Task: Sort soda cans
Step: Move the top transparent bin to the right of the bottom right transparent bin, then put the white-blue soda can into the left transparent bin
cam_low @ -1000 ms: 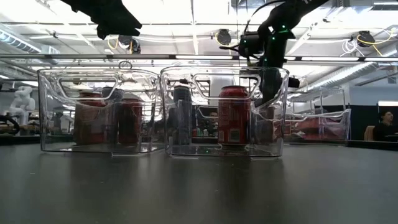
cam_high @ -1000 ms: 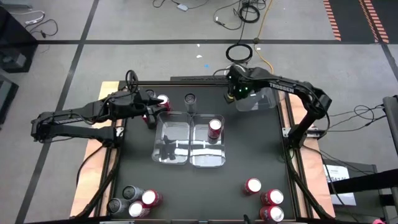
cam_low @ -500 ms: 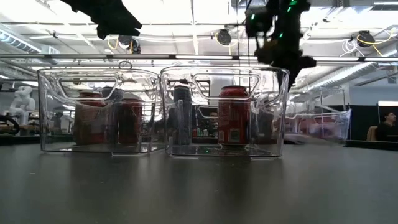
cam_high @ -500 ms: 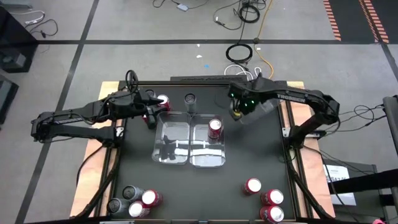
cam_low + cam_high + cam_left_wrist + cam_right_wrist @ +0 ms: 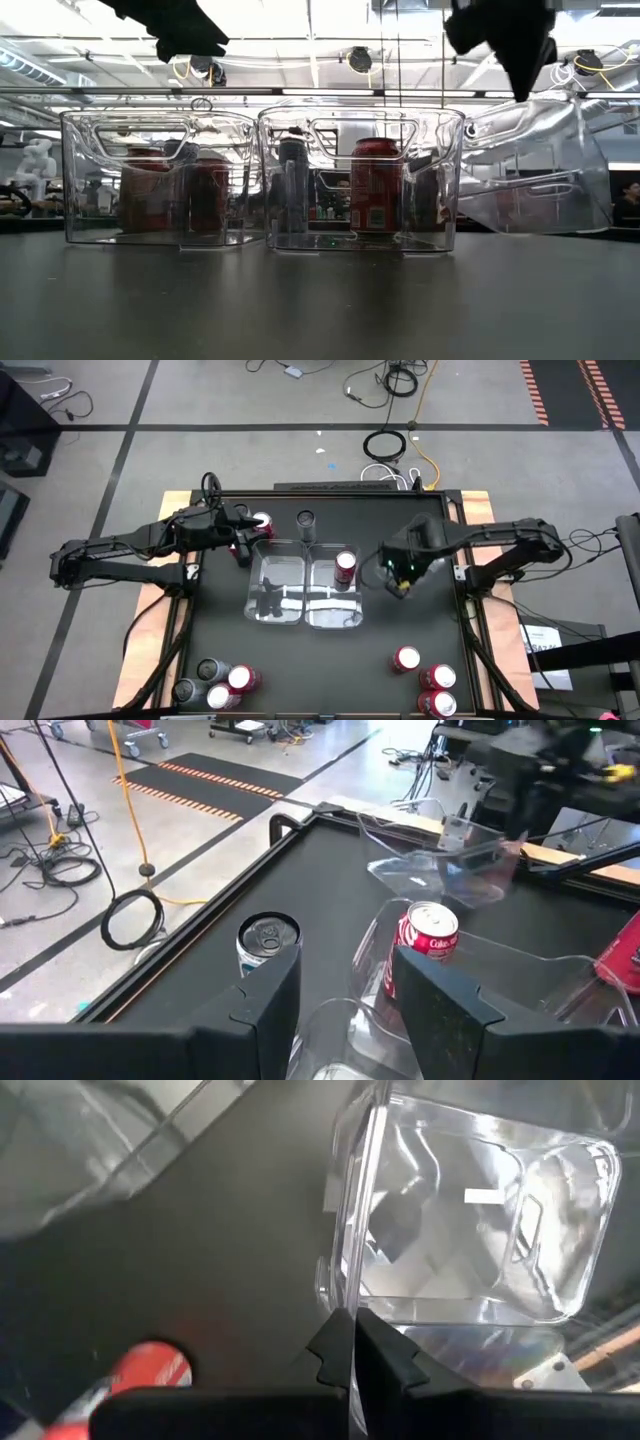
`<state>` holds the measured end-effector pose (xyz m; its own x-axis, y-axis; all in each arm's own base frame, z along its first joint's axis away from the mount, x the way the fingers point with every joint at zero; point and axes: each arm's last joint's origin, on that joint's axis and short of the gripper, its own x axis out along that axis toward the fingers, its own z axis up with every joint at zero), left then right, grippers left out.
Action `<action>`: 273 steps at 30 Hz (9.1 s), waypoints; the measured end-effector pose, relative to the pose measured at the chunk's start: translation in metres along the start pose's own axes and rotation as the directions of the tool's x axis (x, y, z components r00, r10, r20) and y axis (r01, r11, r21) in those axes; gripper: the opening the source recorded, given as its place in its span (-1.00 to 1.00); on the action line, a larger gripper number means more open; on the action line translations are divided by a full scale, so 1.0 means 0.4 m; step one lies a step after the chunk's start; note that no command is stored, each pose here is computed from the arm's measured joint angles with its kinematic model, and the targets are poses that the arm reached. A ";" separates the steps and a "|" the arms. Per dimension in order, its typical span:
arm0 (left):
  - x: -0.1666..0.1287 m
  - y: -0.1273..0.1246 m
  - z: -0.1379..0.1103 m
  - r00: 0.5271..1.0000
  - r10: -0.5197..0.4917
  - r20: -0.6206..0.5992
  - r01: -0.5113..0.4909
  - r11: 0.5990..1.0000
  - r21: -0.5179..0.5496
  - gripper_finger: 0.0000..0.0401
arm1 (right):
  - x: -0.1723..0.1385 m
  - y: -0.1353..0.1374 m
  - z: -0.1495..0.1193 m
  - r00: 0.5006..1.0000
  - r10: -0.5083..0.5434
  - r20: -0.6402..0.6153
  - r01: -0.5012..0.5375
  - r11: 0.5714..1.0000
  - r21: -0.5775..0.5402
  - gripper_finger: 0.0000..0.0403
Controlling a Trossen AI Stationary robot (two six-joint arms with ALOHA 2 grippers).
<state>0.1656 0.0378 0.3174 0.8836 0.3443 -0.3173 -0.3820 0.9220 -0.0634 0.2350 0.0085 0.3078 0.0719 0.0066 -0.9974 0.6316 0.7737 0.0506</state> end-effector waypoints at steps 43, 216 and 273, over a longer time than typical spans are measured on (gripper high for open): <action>0.000 0.000 0.000 1.000 0.000 -0.002 0.000 1.000 0.000 -0.15 | 0.148 0.176 -0.210 0.992 0.128 -0.011 -0.102 0.731 -0.675 -1.00; 0.364 0.113 0.138 0.929 0.199 -0.312 -0.343 0.781 -0.523 0.87 | -0.011 -0.379 -0.012 0.634 0.296 0.715 -0.321 0.941 -0.105 -0.82; 0.595 0.091 0.046 0.528 0.076 -0.846 -0.488 0.842 -0.229 0.66 | -0.008 -0.379 -0.014 0.642 0.297 0.707 -0.331 0.939 -0.094 -0.82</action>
<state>0.3670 0.1565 0.2570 0.2088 0.1022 -0.9726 -0.8147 0.5683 -0.1152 0.1347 -0.1055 0.3031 0.7795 -0.2144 -0.5886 0.4969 0.7838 0.3725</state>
